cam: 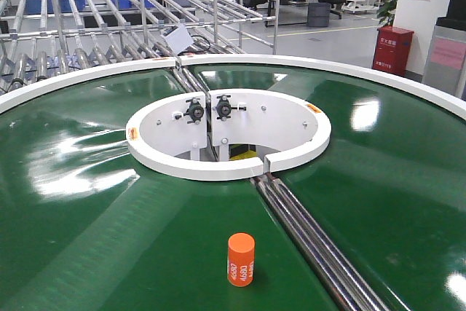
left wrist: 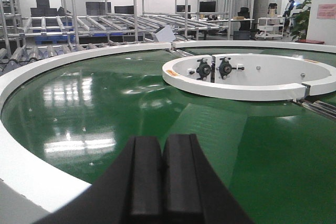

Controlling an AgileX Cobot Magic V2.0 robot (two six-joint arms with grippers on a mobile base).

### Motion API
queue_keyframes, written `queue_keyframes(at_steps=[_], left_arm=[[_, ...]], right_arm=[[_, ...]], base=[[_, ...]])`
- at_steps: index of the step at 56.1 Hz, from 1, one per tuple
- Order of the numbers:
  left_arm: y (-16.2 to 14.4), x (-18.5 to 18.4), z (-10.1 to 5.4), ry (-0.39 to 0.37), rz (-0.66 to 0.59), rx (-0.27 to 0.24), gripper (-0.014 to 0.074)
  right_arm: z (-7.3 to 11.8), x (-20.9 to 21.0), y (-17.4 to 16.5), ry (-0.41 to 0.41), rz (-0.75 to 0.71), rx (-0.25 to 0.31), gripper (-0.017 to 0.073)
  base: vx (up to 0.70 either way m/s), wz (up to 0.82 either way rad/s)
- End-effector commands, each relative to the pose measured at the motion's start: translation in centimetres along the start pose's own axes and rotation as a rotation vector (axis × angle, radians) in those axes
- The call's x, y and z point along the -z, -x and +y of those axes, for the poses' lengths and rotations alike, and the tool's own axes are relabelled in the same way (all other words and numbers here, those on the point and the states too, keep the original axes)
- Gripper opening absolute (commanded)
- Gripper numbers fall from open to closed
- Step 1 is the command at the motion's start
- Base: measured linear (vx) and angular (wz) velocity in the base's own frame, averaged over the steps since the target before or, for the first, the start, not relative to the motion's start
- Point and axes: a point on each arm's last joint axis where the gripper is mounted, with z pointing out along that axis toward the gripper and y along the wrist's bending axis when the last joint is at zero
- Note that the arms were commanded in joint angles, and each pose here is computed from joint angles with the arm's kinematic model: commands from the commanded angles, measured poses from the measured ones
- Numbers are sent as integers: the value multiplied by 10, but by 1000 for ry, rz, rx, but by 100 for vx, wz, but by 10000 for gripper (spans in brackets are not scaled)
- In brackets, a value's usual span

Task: Grab orange capacitor from left shelf to right conveyor
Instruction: 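Open the right gripper and withdraw it from the cylinder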

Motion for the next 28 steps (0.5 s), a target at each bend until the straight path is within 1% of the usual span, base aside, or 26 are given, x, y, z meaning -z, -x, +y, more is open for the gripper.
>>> queue_keyframes(at_steps=[1,7,10,16,19,23,28], left_arm=[[-3,0,0,-2,-60,7,-6],[-3,0,0,-2,-60,7,-6],[-3,0,0,-2,-60,7,-6],[-3,0,0,-2,-60,7,-6],[-3,0,0,-2,-60,7,-6],[-3,0,0,-2,-60,7,-6],[-3,0,0,-2,-60,7,-6]], right_arm=[[-3,21,-2,-27,-108,14,344],[-4,35,-14,-33,-138,-10,296],[-4,40,-20,-33,-151,-33,255],[-5,41,-27,-40,-150,-46,170],[-5,39,-30,-43,-139,-40,130],[-8,39,-31,-77,-114,-17,69],[-10,39,-34,-97,-86,-5,8]], base=[[0,0],[0,0],[0,0],[0,0],[0,0],[0,0],[0,0]])
